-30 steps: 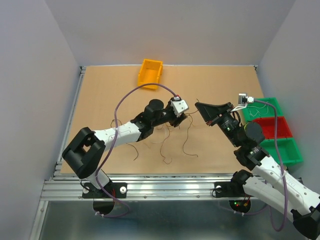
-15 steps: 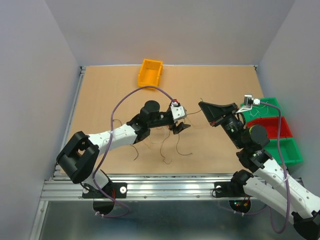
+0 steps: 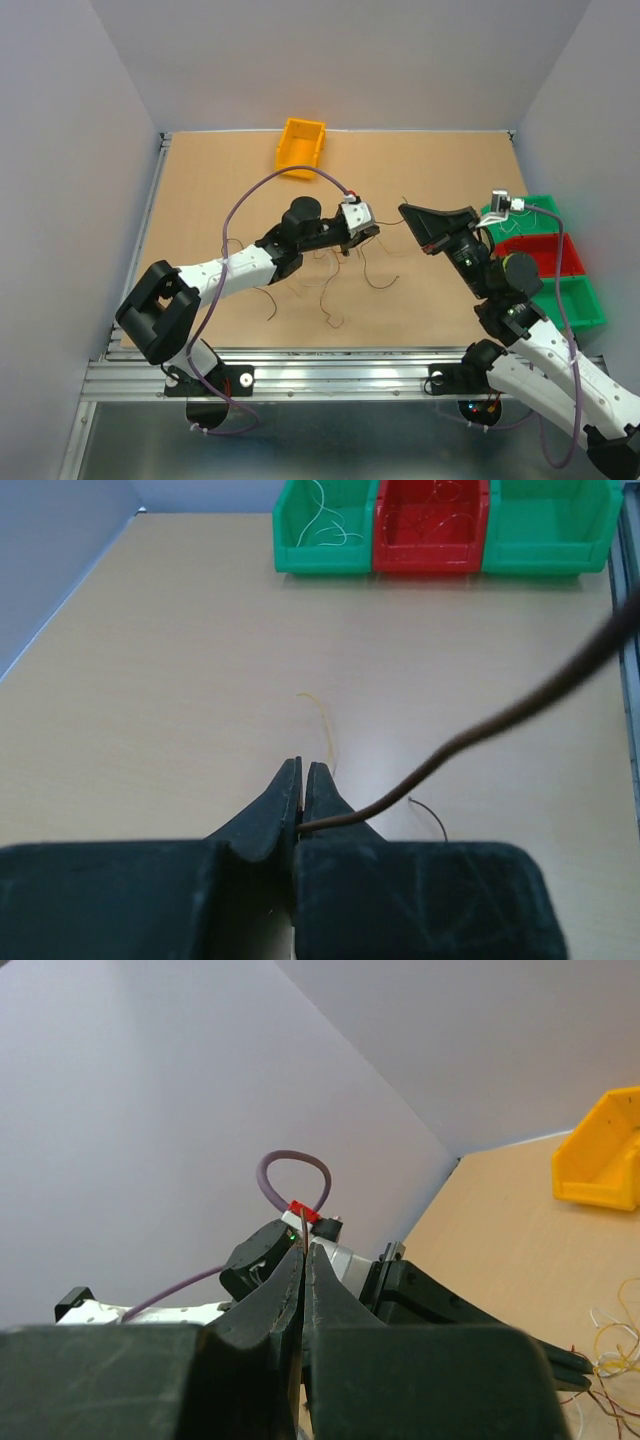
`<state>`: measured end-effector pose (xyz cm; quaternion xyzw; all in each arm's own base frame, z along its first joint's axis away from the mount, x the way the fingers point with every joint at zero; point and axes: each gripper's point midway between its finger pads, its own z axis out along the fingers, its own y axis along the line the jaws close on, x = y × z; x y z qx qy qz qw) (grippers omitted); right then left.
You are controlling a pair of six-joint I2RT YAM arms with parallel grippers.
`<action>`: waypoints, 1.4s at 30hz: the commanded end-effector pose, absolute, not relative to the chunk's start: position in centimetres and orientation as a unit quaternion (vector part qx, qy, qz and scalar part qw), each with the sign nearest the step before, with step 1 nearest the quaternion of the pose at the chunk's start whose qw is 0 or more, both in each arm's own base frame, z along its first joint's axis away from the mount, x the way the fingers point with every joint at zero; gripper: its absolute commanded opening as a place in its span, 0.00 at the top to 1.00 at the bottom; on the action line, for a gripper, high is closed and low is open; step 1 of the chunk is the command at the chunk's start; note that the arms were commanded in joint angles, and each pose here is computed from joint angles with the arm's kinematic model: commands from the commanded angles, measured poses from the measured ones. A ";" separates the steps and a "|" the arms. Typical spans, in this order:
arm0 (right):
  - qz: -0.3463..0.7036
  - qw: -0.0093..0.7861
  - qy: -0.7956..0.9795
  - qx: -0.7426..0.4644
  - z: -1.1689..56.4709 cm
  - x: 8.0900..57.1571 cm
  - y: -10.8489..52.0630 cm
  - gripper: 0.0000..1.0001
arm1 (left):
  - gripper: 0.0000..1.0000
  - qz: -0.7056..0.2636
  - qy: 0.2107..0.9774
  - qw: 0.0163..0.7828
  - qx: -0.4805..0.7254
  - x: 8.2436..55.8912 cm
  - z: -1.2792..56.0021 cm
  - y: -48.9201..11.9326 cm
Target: Untangle the cables
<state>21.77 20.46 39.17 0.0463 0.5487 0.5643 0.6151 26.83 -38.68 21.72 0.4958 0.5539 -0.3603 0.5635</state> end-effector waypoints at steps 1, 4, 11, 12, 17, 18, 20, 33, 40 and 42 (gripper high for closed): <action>0.565 0.650 0.506 0.054 41.4 20.6 18.5 0.99 | 1.00 -0.342 0.539 0.614 0.465 28.5 25.5 -38.2; 0.544 0.675 0.492 0.079 41.8 20.1 16.3 0.99 | 1.00 -0.323 0.558 0.618 0.449 30.3 25.0 -37.0; 0.492 0.724 0.453 0.170 42.5 18.6 9.9 0.99 | 1.00 -0.312 0.592 0.617 0.414 34.2 24.3 -33.8; 0.488 0.729 0.448 0.175 42.6 18.4 9.4 0.99 | 1.00 -0.311 0.596 0.617 0.409 34.6 24.1 -33.6; 0.442 0.737 0.471 0.200 41.7 19.3 8.1 0.99 | 1.00 -0.298 0.617 0.628 0.368 37.3 25.0 -31.3; 0.424 0.731 0.493 0.208 40.7 20.5 8.5 0.99 | 1.00 -0.293 0.620 0.634 0.356 38.0 26.0 -30.4; 0.408 0.718 0.524 0.208 39.2 22.0 9.6 1.00 | 1.00 -0.294 0.623 0.638 0.344 38.3 27.1 -29.7; 0.378 0.554 0.723 0.166 23.5 31.5 21.6 0.99 | 1.00 -0.280 0.651 0.648 0.281 37.3 36.0 -25.5; 0.363 0.514 0.771 0.100 20.1 32.9 24.9 0.83 | 1.00 -0.238 0.668 0.668 0.226 42.5 37.2 -21.7; 0.360 0.523 0.766 0.100 20.7 32.8 24.5 0.56 | 1.00 -0.202 0.674 0.677 0.218 45.0 37.6 -21.1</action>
